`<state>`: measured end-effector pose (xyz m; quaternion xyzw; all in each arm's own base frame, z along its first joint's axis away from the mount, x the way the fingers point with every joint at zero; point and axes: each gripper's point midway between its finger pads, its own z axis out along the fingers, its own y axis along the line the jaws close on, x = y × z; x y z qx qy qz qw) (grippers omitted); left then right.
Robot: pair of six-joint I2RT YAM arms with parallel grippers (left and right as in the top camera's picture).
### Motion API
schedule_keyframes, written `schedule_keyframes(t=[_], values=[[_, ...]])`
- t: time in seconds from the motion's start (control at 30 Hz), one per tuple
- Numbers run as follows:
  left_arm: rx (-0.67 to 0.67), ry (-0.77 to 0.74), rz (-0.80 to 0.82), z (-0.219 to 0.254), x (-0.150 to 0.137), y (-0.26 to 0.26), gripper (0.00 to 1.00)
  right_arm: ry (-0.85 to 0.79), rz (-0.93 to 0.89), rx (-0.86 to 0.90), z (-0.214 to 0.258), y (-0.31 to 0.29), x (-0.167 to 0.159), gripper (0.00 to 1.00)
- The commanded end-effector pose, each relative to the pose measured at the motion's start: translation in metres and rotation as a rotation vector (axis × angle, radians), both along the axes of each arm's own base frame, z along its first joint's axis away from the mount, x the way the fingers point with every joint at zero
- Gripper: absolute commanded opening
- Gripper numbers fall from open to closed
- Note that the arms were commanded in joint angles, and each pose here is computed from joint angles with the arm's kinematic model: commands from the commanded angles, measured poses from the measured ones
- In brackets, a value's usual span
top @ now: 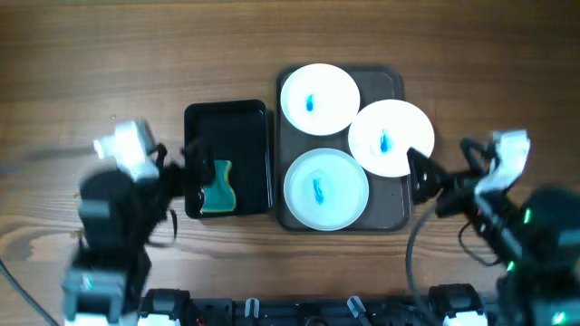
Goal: Clean dirty plates on tray and stack at the side
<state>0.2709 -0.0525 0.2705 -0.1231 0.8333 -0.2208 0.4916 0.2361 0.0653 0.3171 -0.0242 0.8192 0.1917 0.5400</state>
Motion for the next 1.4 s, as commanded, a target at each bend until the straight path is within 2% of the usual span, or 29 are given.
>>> schedule_keyframes(t=[0.0,0.07,0.13,0.2,0.23,0.27,0.33,0.37,0.43,0.53,0.6,0.7,0.73,0.77,0.83,0.93,0.97,1.03,1.07,1.17,1.23,1.37], values=[[0.002,0.174,-0.05,0.029,0.025,-0.011,1.0,0.139,0.025,-0.024,0.025,0.005,0.027,1.0],[0.017,0.273,-0.055,0.029,0.035,-0.012,1.0,0.192,0.053,-0.006,0.028,0.012,0.045,1.0],[-0.03,0.31,-0.083,0.027,0.04,-0.021,1.0,0.213,0.09,0.01,0.023,0.019,0.053,1.0],[-0.062,0.386,-0.128,0.013,0.033,-0.03,1.0,0.281,0.134,0.024,0.008,0.027,0.056,1.0],[-0.037,0.442,-0.101,0.0,0.032,-0.025,0.95,0.356,0.138,0.03,-0.008,0.028,0.054,0.99],[-0.027,0.508,-0.065,-0.013,0.027,-0.02,0.86,0.422,0.141,0.031,-0.021,0.029,0.049,0.93],[0.009,0.708,0.012,-0.055,0.012,-0.013,0.82,0.591,0.155,0.021,-0.057,0.033,0.036,0.72],[0.052,0.823,0.074,-0.086,0.003,-0.007,0.75,0.669,0.176,0.012,-0.077,0.039,0.028,0.7],[0.1,0.977,0.182,-0.14,-0.007,0.003,0.74,0.752,0.211,0.001,-0.106,0.051,0.017,0.7],[0.1,1.099,0.222,-0.204,-0.012,0.002,0.66,0.817,0.209,0.013,-0.131,0.062,0.008,0.68],[0.098,1.162,0.216,-0.234,-0.016,0.0,0.52,0.847,0.173,0.016,-0.143,0.06,0.007,0.68],[0.113,1.255,0.216,-0.269,-0.02,-0.001,0.24,0.857,0.134,0.004,-0.151,0.055,0.009,0.69],[0.116,1.26,0.213,-0.278,-0.018,-0.002,0.21,0.849,0.135,0.005,-0.151,0.056,0.011,0.69],[0.117,1.249,0.206,-0.282,-0.013,-0.003,0.04,0.84,0.136,0.007,-0.15,0.056,0.013,0.69],[0.107,1.213,0.205,-0.282,-0.002,-0.004,0.04,0.831,0.136,0.009,-0.149,0.056,0.015,0.69],[0.105,1.146,0.177,-0.245,0.021,-0.008,0.06,0.829,0.13,0.004,-0.149,0.055,0.016,0.7],[0.105,1.122,0.17,-0.229,0.028,-0.008,0.17,0.828,0.115,-0.005,-0.15,0.053,0.017,0.7],[0.118,1.071,0.143,-0.209,0.038,-0.009,0.46,0.826,0.107,-0.011,-0.15,0.051,0.017,0.7],[0.124,1.05,0.135,-0.206,0.041,-0.009,0.56,0.825,0.101,-0.014,-0.151,0.051,0.018,0.7],[0.197,1.021,0.184,-0.212,0.047,0.005,0.63,0.826,0.079,-0.009,-0.151,0.049,0.019,0.73],[0.21,0.999,0.197,-0.226,0.05,0.008,0.63,0.822,0.079,-0.008,-0.15,0.049,0.02,0.73],[0.214,1.019,0.196,-0.272,0.043,0.009,0.28,0.829,0.062,0.01,-0.15,0.049,0.021,0.74]])
